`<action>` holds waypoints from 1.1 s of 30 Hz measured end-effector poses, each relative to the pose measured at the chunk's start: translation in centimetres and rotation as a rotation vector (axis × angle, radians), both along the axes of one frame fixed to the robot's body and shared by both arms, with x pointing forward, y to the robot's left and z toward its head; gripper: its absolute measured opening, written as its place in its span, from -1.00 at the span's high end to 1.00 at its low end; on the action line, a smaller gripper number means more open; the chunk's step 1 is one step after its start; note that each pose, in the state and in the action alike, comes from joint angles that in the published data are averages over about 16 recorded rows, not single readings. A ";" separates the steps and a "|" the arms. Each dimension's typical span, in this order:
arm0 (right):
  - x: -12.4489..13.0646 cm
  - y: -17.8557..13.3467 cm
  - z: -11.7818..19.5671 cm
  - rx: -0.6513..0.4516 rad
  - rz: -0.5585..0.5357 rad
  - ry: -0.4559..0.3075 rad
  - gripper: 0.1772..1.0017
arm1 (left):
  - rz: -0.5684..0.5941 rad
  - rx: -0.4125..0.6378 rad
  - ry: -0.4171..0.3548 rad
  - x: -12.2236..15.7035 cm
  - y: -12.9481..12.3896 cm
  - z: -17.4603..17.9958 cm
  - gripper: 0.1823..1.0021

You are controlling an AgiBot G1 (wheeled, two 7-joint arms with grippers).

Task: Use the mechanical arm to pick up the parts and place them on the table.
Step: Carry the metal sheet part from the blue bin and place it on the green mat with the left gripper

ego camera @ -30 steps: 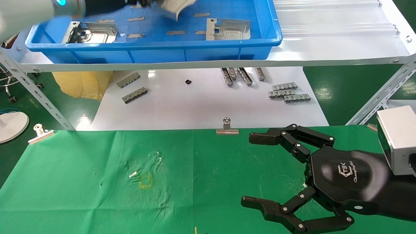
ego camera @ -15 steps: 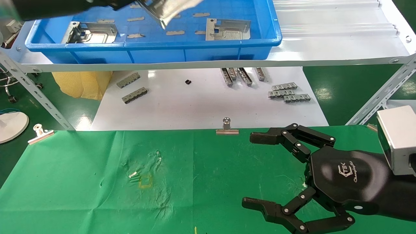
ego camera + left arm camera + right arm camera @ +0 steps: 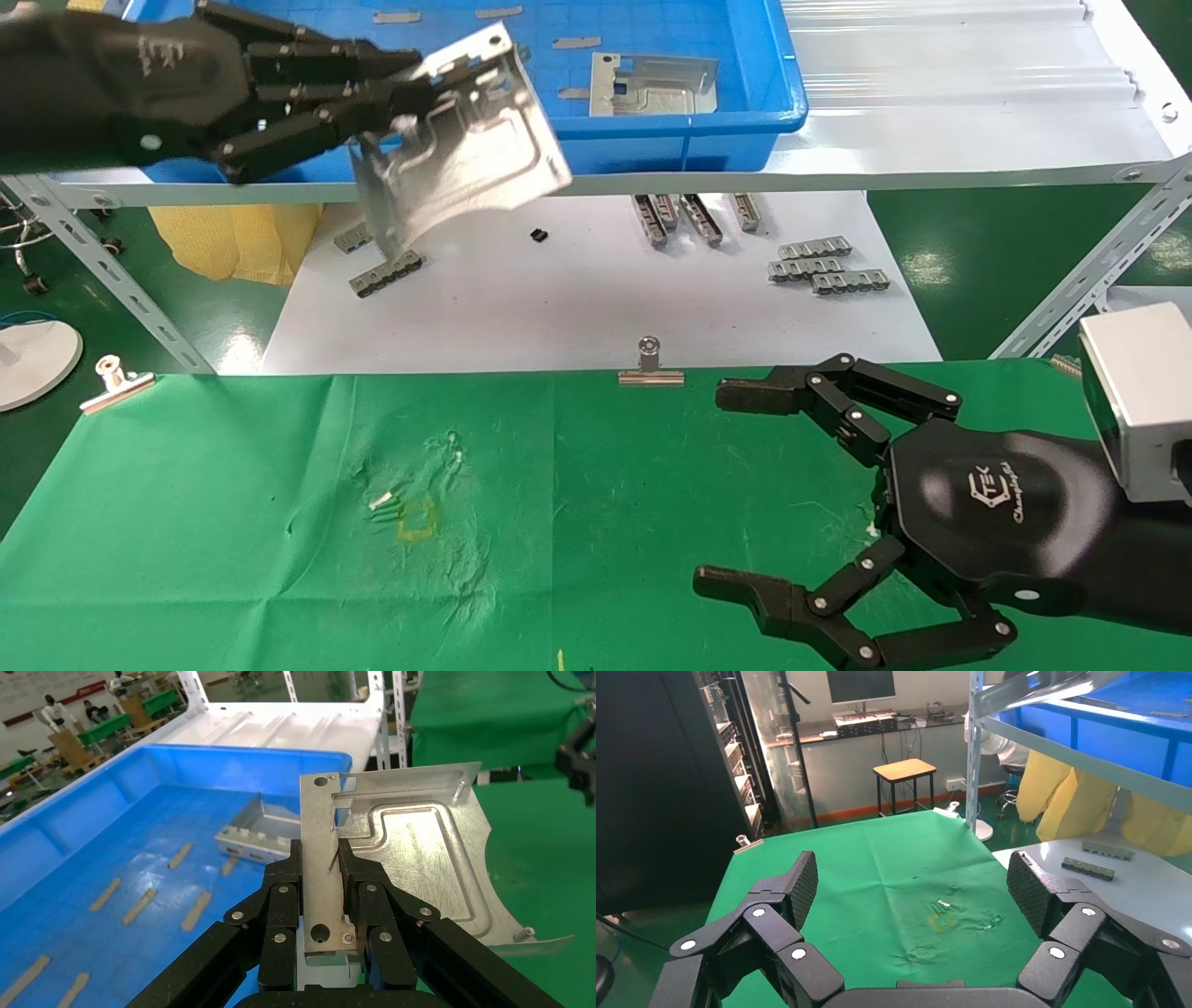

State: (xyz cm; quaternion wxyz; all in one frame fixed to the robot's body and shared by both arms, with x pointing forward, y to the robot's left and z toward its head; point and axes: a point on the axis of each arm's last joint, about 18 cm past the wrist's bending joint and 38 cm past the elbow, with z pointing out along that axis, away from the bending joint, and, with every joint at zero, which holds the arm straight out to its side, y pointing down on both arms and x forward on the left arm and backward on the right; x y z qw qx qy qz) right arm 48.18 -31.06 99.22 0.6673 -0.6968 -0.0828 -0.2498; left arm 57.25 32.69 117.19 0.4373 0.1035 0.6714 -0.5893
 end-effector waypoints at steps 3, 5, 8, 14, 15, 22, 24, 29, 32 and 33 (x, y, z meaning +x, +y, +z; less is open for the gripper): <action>0.0 0.0 0.0 0.000 0.000 0.000 -1.00 | -0.016 0.033 -0.005 -1.1 0.5 -1.4 0.78; 0.0 0.0 0.0 0.000 0.000 0.000 -1.00 | -0.027 0.057 0.002 -1.8 0.8 -2.6 0.78; 0.0 0.0 0.0 0.000 0.000 0.000 -1.00 | -0.041 0.099 0.023 -2.6 0.9 -4.7 0.78; 0.0 0.0 0.0 0.000 0.000 0.000 -1.00 | -0.031 0.219 0.073 -2.3 1.1 -9.5 0.78; 0.0 0.0 0.0 0.000 0.000 0.000 -1.00 | -0.023 0.243 0.078 -2.0 1.2 -10.3 0.78; 0.0 0.0 0.0 0.000 0.000 0.000 -1.00 | 0.028 0.421 0.072 1.3 1.6 -15.3 0.78; 0.0 0.0 0.0 0.000 0.000 0.000 -1.00 | 0.035 0.463 0.062 2.2 1.6 -16.3 0.78; 0.0 0.0 0.0 0.000 0.000 0.000 -1.00 | 0.043 0.536 0.038 4.1 1.5 -18.4 0.78; 0.0 0.0 0.0 0.000 0.000 0.000 -1.00 | 0.051 0.561 0.028 5.0 1.4 -19.2 0.78; 0.0 0.0 0.0 0.000 0.000 0.000 -1.00 | 0.054 0.567 0.025 5.3 1.4 -19.3 0.78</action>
